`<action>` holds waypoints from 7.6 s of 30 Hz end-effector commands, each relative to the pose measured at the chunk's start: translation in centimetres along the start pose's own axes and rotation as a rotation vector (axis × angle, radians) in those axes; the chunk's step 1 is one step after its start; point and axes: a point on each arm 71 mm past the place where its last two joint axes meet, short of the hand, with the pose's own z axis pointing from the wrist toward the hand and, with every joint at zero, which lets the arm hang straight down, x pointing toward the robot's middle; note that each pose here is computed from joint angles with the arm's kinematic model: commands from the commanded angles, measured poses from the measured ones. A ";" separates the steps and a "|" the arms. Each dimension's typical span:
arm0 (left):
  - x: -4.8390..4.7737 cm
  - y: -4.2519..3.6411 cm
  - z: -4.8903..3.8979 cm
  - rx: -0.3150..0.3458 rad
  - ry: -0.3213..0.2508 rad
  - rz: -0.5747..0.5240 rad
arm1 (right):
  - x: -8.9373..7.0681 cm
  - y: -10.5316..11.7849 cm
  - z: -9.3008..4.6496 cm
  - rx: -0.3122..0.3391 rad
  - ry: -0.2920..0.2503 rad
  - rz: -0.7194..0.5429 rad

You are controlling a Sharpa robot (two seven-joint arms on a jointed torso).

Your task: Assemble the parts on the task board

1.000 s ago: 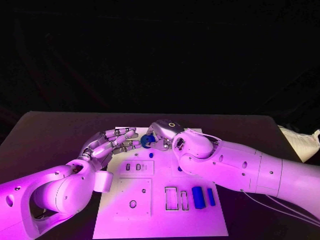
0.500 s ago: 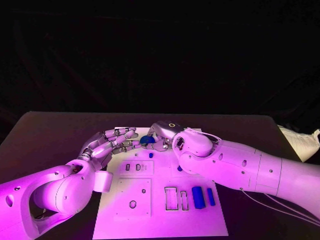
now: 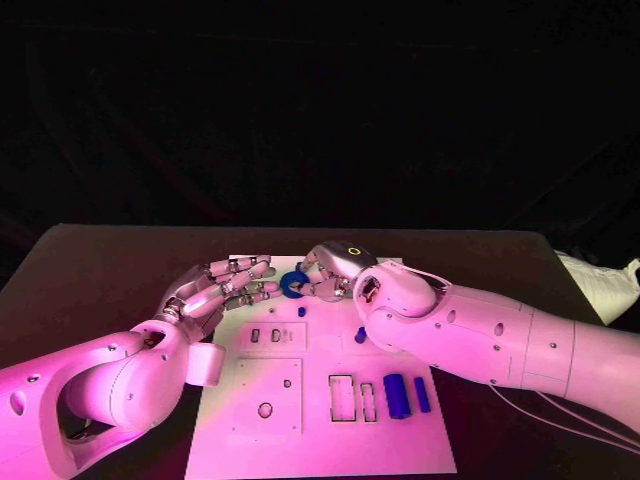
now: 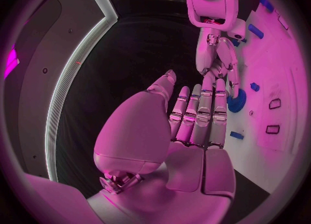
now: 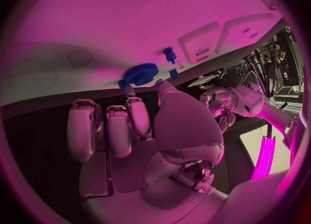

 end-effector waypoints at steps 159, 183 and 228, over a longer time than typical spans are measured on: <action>-3.95 0.20 1.34 0.019 -0.070 0.025 | 6.1 5.1 -3.7 -0.083 0.242 0.132; -3.77 0.23 1.35 0.017 -0.064 0.022 | 7.1 5.1 -3.9 -0.047 0.295 0.075; -4.16 0.57 1.49 -0.028 -0.061 0.043 | 4.0 5.6 -5.3 -0.136 0.013 0.227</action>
